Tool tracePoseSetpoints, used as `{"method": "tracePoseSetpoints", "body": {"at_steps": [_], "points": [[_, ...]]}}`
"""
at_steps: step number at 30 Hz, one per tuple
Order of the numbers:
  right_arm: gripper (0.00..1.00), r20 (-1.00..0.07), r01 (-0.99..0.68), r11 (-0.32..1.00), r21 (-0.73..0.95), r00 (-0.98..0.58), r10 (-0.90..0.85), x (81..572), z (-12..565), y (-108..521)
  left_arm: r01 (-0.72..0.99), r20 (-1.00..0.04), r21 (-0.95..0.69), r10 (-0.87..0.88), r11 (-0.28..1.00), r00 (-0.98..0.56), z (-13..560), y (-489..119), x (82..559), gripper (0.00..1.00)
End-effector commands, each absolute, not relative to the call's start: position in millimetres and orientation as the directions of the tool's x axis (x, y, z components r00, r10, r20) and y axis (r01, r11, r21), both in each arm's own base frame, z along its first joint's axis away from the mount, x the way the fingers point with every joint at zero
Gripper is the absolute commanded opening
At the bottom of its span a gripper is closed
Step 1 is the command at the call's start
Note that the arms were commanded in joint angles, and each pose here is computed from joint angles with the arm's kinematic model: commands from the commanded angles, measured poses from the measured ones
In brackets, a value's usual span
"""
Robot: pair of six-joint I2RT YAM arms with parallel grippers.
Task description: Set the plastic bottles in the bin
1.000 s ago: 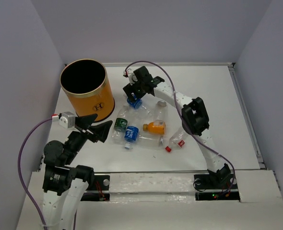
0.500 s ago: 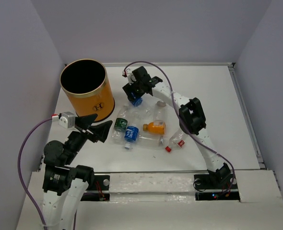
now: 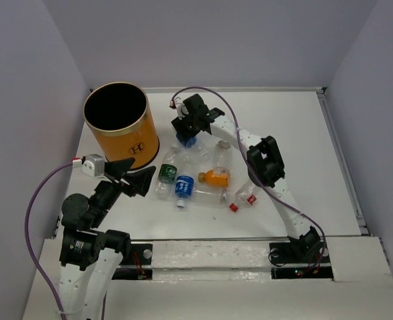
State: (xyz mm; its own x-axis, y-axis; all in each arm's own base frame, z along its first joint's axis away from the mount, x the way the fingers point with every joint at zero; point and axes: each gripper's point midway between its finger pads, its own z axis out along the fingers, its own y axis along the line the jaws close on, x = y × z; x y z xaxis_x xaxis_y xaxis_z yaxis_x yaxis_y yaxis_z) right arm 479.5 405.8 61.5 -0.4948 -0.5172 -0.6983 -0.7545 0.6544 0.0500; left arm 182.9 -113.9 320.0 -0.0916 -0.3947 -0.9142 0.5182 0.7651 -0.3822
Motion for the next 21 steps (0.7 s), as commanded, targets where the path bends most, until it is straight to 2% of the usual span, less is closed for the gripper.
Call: {"method": "tracePoseSetpoints", "body": {"at_steps": [1,3,7,10,16,21], "points": [[0.47,-0.845,-0.746,0.666,0.021,-0.369,-0.387,497.7,142.3,423.2,0.517,-0.912,-0.385,-0.400,0.765,-0.089,321.3,-114.2,187.7,0.99],[0.44,-0.884,-0.733,0.680,0.022,-0.332,-0.329,501.9,171.7,425.4,0.515,-0.912,-0.387,-0.399,0.765,-0.093,320.0,-114.3,188.6,0.99],[0.42,-0.968,-0.724,0.688,0.058,-0.208,-0.137,502.2,266.3,430.9,0.510,-0.912,-0.388,-0.401,0.768,-0.091,322.2,-113.5,188.8,0.99],[0.40,-0.992,-0.749,0.652,0.116,-0.121,0.036,482.5,345.8,428.5,0.501,-0.918,-0.370,-0.391,0.782,-0.068,336.5,-110.5,186.9,0.99],[0.40,-0.957,-0.808,0.576,0.119,0.062,0.285,424.2,478.9,430.8,0.412,-0.916,-0.358,-0.401,0.838,0.021,380.2,-85.5,175.5,0.99],[0.40,-0.873,-0.859,0.502,0.098,0.168,0.457,390.5,545.0,449.4,0.407,-0.901,-0.392,-0.433,0.825,0.012,383.8,-82.8,164.9,0.99]]}}
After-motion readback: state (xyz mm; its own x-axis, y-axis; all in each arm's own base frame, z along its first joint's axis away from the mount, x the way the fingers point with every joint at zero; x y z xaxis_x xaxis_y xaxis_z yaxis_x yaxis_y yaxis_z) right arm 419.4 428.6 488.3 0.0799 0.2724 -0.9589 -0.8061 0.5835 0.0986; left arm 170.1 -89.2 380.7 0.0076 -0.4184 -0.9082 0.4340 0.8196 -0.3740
